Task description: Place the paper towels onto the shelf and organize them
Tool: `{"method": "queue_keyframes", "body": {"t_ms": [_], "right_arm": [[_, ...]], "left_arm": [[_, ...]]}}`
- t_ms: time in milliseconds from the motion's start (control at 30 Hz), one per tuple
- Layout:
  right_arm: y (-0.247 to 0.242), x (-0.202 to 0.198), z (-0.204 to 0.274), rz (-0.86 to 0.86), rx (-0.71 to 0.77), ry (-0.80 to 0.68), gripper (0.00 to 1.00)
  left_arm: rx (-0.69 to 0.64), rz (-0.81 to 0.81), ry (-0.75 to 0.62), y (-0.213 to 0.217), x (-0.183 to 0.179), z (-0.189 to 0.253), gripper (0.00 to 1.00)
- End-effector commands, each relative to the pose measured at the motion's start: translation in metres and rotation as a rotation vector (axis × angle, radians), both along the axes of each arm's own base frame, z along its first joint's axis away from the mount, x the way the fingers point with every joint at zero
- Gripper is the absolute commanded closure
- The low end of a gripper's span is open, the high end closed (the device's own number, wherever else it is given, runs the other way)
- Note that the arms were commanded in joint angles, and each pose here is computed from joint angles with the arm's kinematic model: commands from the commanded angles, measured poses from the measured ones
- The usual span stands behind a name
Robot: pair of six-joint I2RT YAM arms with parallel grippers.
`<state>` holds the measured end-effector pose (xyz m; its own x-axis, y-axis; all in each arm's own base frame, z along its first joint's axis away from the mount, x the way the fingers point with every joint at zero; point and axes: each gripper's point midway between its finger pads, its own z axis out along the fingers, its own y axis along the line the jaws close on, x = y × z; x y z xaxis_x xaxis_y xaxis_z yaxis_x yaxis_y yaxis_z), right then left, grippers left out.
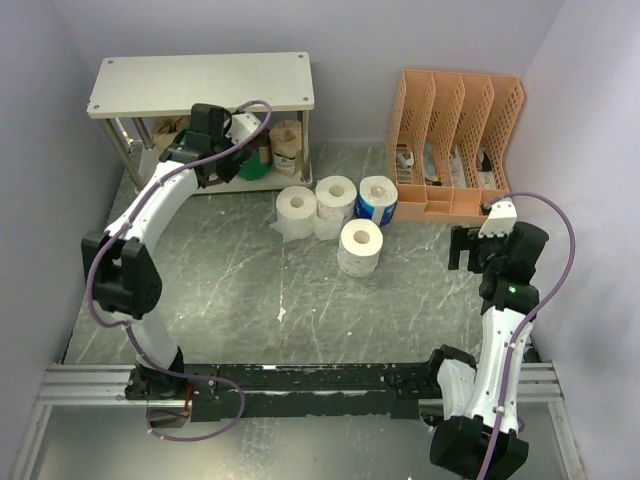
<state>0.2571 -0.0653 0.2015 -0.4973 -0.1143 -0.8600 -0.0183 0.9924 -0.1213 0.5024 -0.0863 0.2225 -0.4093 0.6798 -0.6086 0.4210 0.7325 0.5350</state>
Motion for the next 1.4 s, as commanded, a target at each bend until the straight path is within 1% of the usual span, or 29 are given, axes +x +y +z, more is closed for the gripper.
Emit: {"method": "queue_keyframes", "body": {"t_ms": [0, 167, 233, 333, 400, 500, 567, 600, 667, 733, 767, 867, 900, 933, 1000, 1100, 1167, 1267, 1367], "right_arm": [[0.0, -0.001, 0.016, 0.003, -0.025, -0.042, 0.0], [0.001, -0.002, 0.019, 0.011, -0.028, -0.052, 0.0], [0.002, -0.002, 0.019, 0.014, -0.027, -0.055, 0.0], [0.003, -0.002, 0.019, 0.018, -0.026, -0.054, 0.0], [0.003, -0.002, 0.019, 0.018, -0.026, -0.055, 0.0], [0.003, -0.002, 0.018, 0.02, -0.025, -0.053, 0.0], [0.003, -0.002, 0.018, 0.02, -0.024, -0.052, 0.0], [0.003, -0.002, 0.018, 0.02, -0.023, -0.052, 0.0], [0.003, -0.002, 0.018, 0.021, -0.024, -0.054, 0.0], [0.004, -0.002, 0.018, 0.022, -0.023, -0.054, 0.0], [0.003, -0.002, 0.017, 0.021, -0.024, -0.052, 0.0], [0.003, -0.002, 0.018, 0.02, -0.025, -0.055, 0.0], [0.003, -0.001, 0.017, 0.02, -0.025, -0.056, 0.0], [0.003, -0.001, 0.017, 0.019, -0.026, -0.055, 0.0], [0.002, -0.001, 0.016, 0.016, -0.027, -0.052, 0.0], [0.0, 0.0, 0.013, 0.009, -0.026, -0.041, 0.0], [-0.001, 0.0, 0.012, 0.005, -0.027, -0.038, 0.0], [-0.002, 0.001, 0.009, 0.001, -0.026, -0.03, 0.0], [-0.003, 0.002, 0.006, -0.003, -0.022, -0.019, 0.0]], "left_arm": [[-0.116, -0.031, -0.218, -0.021, -0.022, 0.086, 0.06], [-0.179, -0.078, -0.273, -0.04, -0.066, 0.112, 0.06], [-0.215, -0.097, -0.265, -0.042, -0.081, 0.114, 0.05], [-0.271, -0.158, -0.198, -0.051, -0.105, 0.11, 0.06], [-0.332, -0.194, -0.142, -0.06, -0.121, 0.104, 0.05], [-0.505, -0.147, -0.068, -0.073, -0.135, 0.102, 0.06], [-0.61, -0.132, 0.026, -0.086, -0.147, 0.098, 0.05], [-0.653, -0.155, 0.068, -0.095, -0.154, 0.098, 0.06], [-0.773, -0.257, 0.133, -0.119, -0.171, 0.101, 0.06], [-0.899, -0.386, 0.16, -0.141, -0.191, 0.11, 0.06], [-0.966, -0.425, 0.146, -0.148, -0.197, 0.115, 0.06], [-1.106, -0.526, 0.111, -0.159, -0.217, 0.129, 0.06], [-1.168, -0.516, 0.121, -0.161, -0.221, 0.13, 0.06], [-1.241, -0.467, 0.152, -0.162, -0.222, 0.13, 0.06], [-1.301, -0.466, 0.229, -0.165, -0.235, 0.13, 0.06], [-1.42, -0.583, 0.335, -0.174, -0.264, 0.129, 0.06], [-1.438, -0.69, 0.389, -0.177, -0.279, 0.126, 0.06], [-1.501, -0.75, 0.419, -0.181, -0.284, 0.112, 0.06], [-1.627, -0.755, 0.49, -0.182, -0.289, 0.098, 0.05]]}}
